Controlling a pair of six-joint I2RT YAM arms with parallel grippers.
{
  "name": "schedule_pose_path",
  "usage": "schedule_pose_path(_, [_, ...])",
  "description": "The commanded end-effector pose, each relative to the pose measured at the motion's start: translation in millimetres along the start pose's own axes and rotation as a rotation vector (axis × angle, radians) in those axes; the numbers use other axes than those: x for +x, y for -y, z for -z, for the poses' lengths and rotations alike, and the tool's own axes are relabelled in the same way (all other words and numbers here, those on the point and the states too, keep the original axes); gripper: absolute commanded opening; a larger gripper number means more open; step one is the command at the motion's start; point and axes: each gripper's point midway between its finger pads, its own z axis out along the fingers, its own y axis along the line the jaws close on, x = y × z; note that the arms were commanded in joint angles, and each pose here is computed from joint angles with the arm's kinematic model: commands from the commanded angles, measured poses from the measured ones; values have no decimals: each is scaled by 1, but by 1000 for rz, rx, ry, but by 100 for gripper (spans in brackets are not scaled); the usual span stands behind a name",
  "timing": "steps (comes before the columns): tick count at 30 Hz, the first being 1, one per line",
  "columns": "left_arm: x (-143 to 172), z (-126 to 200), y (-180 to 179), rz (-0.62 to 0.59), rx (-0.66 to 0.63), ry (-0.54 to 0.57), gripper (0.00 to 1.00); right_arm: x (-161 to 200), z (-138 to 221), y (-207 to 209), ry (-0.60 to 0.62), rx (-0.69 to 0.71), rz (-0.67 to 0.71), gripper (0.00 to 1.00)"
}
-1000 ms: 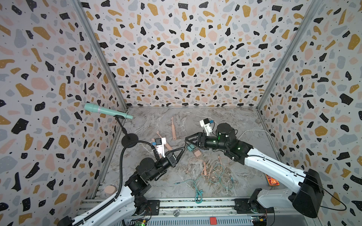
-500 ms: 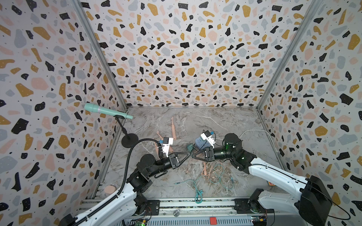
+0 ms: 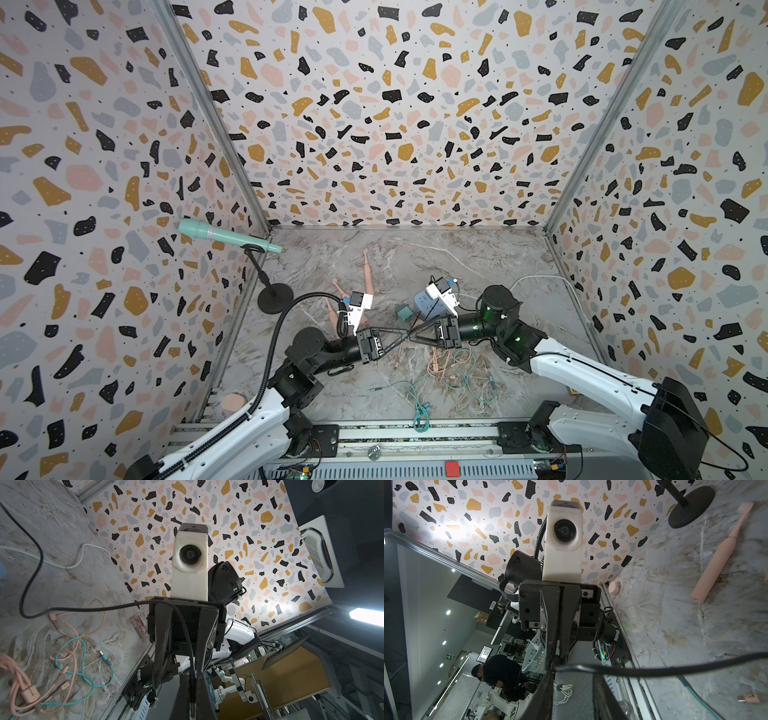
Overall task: Charge the electric toothbrush
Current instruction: Pick up the charging cable from the center of the board.
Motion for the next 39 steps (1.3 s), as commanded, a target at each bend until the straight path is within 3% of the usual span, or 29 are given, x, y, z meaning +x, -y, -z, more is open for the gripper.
schedule_pose_path(1, [1,1,23,-63,70,-28,0,-6,4,-19,26,-37,92,34])
schedule_pose_path(11, [2,0,22,-77,62,-42,0,-6,2,-26,38,-70,97,24])
schedule_pose_path(19, [-1,0,28,-104,58,-41,0,-1,-2,-23,-5,-67,73,23])
schedule_pose_path(27, [1,-1,27,-100,66,-49,0,-1,-2,-21,9,-56,74,12])
schedule_pose_path(39, [9,0,29,-102,86,-79,0,-8,-2,-24,44,-65,78,18])
